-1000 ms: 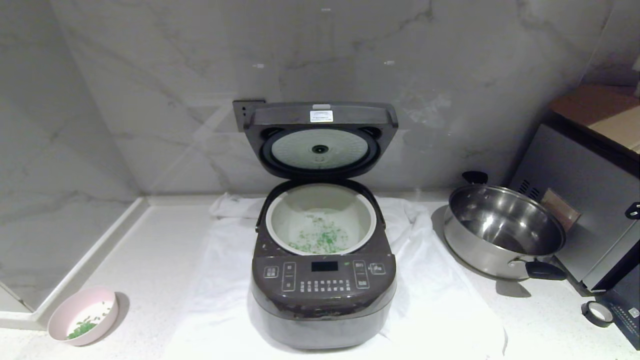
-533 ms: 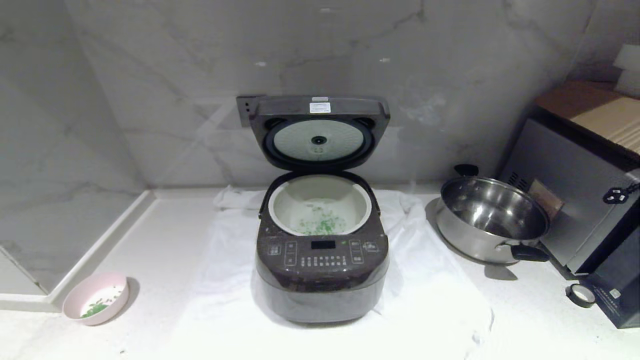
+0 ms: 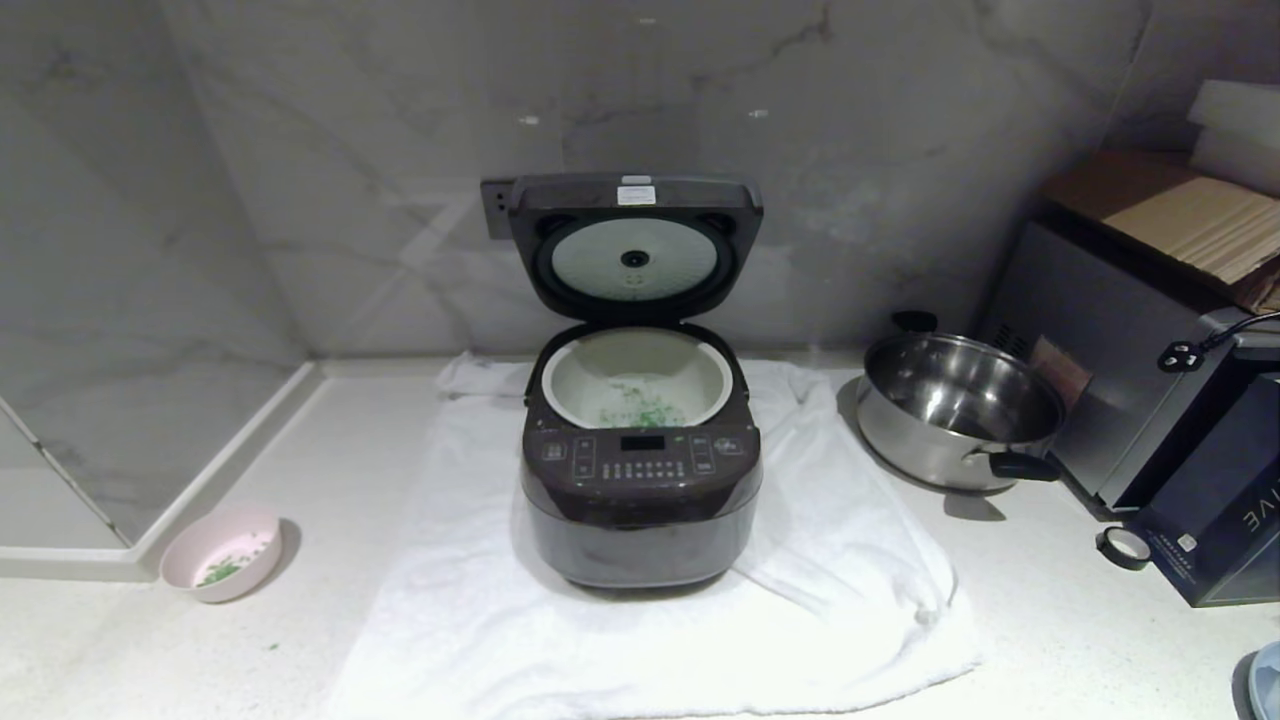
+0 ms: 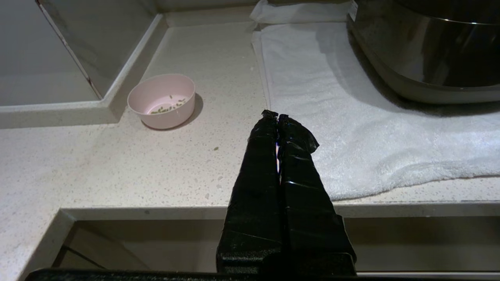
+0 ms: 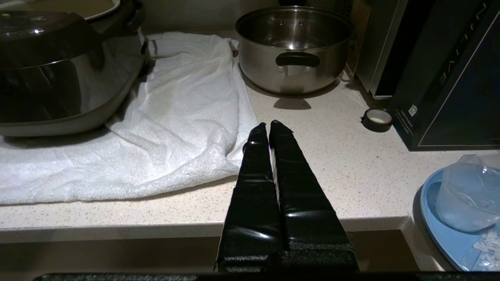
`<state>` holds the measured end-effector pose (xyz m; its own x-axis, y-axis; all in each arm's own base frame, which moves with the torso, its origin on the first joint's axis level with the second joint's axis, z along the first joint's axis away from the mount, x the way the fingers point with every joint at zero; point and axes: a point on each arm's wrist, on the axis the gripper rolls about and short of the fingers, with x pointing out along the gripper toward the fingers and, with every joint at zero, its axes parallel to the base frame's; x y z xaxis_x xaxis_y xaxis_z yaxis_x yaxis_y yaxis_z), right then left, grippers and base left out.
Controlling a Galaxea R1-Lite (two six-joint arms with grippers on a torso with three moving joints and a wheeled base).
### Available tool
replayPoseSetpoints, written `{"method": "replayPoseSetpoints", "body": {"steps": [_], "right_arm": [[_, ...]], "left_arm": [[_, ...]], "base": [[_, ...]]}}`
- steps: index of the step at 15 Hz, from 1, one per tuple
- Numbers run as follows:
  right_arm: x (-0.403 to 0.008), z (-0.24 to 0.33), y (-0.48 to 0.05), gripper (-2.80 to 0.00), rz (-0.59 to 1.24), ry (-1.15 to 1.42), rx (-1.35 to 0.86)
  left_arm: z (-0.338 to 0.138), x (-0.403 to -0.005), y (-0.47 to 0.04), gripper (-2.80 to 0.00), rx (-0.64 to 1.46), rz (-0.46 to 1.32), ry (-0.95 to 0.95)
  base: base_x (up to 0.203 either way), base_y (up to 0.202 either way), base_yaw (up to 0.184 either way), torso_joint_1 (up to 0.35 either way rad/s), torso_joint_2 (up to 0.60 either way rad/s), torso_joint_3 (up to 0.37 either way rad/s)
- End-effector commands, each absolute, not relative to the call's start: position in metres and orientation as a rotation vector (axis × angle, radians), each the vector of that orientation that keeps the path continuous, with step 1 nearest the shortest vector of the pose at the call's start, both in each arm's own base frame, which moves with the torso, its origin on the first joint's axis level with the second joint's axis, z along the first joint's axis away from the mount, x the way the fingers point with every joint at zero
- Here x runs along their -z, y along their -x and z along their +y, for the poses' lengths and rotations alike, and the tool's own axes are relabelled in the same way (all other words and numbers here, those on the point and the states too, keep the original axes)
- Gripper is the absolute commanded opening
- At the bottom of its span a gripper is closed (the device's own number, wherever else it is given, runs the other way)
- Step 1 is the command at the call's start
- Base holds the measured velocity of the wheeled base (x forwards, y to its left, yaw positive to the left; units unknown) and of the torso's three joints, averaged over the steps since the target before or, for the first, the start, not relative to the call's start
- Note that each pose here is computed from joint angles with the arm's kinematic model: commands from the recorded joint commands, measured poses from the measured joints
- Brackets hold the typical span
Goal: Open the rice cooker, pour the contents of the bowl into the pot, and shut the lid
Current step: Turn on the tap
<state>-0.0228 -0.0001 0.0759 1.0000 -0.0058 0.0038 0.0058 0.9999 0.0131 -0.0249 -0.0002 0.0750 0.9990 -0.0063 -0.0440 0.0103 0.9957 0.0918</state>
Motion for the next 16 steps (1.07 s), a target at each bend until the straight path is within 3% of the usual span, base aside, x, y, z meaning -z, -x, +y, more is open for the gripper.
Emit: {"method": "replayPoseSetpoints", "body": {"steps": [1,5,16], "right_arm": [[-0.076,-0.0001,0.0228,-2.8,-0.005,-0.014,0.006],[-0.076,-0.0001,0.0228,-2.8,-0.005,-0.015,0.006],[-0.076,-0.0001,0.0228,-2.8,-0.005,-0.018,0.006]], "left_arm": [[-0.0002,-0.0748,0.0251,-2.8,0.009,0.044,-0.095],[-0.0002,-0.0748,0.0251,-2.8,0.01,0.043,-0.095],[-0.0002,-0.0749,0.0252,-2.8,0.01,0.042,-0.095]], "base": [[0.0,0.0,0.0,0.0,0.0,0.0],[-0.002,-0.004,0.041,0.001,0.0,0.002],[-0.002,-0.009,0.175,0.002,0.0,0.004]]}}
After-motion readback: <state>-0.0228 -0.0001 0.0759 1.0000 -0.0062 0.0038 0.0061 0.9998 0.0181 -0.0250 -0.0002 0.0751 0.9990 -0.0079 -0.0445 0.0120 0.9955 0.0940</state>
